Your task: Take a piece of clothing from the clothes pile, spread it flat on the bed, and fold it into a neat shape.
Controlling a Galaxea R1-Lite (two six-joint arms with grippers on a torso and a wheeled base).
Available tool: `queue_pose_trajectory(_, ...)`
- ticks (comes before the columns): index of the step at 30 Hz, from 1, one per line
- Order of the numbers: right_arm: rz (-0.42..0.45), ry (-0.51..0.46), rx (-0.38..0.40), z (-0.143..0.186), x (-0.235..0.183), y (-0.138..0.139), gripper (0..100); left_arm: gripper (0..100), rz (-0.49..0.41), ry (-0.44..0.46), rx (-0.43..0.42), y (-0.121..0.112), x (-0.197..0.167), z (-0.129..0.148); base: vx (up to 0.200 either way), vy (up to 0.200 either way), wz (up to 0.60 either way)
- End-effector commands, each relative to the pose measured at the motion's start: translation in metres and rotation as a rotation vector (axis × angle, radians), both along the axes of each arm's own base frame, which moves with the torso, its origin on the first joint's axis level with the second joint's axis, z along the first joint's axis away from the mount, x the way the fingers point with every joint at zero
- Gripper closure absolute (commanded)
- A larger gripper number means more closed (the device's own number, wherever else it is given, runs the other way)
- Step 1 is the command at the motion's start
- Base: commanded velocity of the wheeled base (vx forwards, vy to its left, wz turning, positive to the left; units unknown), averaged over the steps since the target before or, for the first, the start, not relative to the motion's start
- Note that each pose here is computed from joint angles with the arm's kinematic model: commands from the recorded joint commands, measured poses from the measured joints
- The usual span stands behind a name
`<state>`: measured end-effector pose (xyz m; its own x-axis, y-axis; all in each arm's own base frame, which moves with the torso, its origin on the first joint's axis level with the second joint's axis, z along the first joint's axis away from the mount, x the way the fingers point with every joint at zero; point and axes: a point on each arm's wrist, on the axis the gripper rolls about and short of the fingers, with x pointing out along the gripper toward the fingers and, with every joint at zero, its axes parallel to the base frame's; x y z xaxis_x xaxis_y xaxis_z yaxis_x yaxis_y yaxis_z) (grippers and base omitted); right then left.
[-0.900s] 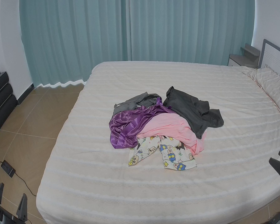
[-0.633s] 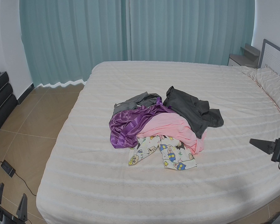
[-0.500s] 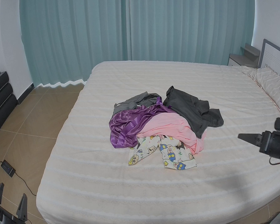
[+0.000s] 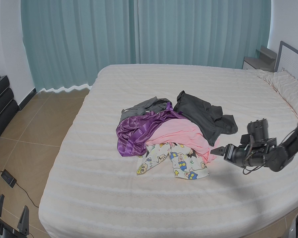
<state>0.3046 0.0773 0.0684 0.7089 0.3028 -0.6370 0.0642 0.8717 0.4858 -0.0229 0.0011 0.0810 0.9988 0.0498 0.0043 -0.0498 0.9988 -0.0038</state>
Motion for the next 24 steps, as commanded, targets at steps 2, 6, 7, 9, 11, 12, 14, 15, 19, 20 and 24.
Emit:
queue_pose_trajectory(2, 0.044, 0.136, -0.099, -0.121, 0.041, 0.048, 0, 0, 0.001, 0.004, -0.003, 0.0, 0.0, -0.005, 0.0, 0.0, 0.0)
queue_pose_trajectory(6, 0.058, 0.135, -0.117, -0.131, 0.046, 0.049, 0, 0, 0.001, 0.004, -0.003, 0.0, 0.0, -0.005, 0.0, 0.0, 0.0)
queue_pose_trajectory(7, 0.06, 0.134, -0.116, -0.132, 0.047, 0.05, 0, 0, 0.001, 0.004, -0.003, 0.0, 0.0, -0.005, 0.0, 0.0, 0.0)
queue_pose_trajectory(9, 0.061, 0.127, -0.115, -0.134, 0.05, 0.051, 0, 0, 0.001, 0.004, -0.003, 0.0, 0.0, -0.005, 0.0, 0.0, 0.0)
queue_pose_trajectory(11, 0.057, 0.109, -0.117, -0.133, 0.056, 0.053, 0, 0, 0.001, 0.004, -0.003, 0.0, 0.0, -0.005, 0.0, 0.0, 0.0)
queue_pose_trajectory(12, 0.053, 0.103, -0.12, -0.134, 0.058, 0.053, 0, 0, 0.001, 0.004, -0.003, 0.0, 0.0, -0.005, 0.0, 0.0, 0.0)
queue_pose_trajectory(14, 0.052, 0.098, -0.12, -0.136, 0.061, 0.053, 0, 0, 0.001, 0.004, -0.003, 0.0, 0.0, -0.005, 0.0, 0.0, 0.0)
queue_pose_trajectory(15, 0.054, 0.095, -0.121, -0.136, 0.062, 0.054, 0, 0, 0.001, 0.004, -0.003, 0.0, 0.0, -0.005, 0.0, 0.0, 0.0)
queue_pose_trajectory(19, 0.063, 0.072, -0.124, -0.134, 0.067, 0.058, 0, 0, 0.001, 0.004, -0.003, 0.0, 0.0, -0.005, 0.0, 0.0, 0.0)
queue_pose_trajectory(20, 0.066, 0.067, -0.124, -0.134, 0.068, 0.059, 0, 0, 0.001, 0.004, -0.003, 0.0, 0.0, -0.005, 0.0, 0.0, 0.0)
queue_pose_trajectory(24, 0.091, 0.039, -0.131, -0.131, 0.07, 0.066, 0, 0, 0.001, 0.004, -0.003, 0.0, 0.0, -0.005, 0.0, 0.0, 0.0)
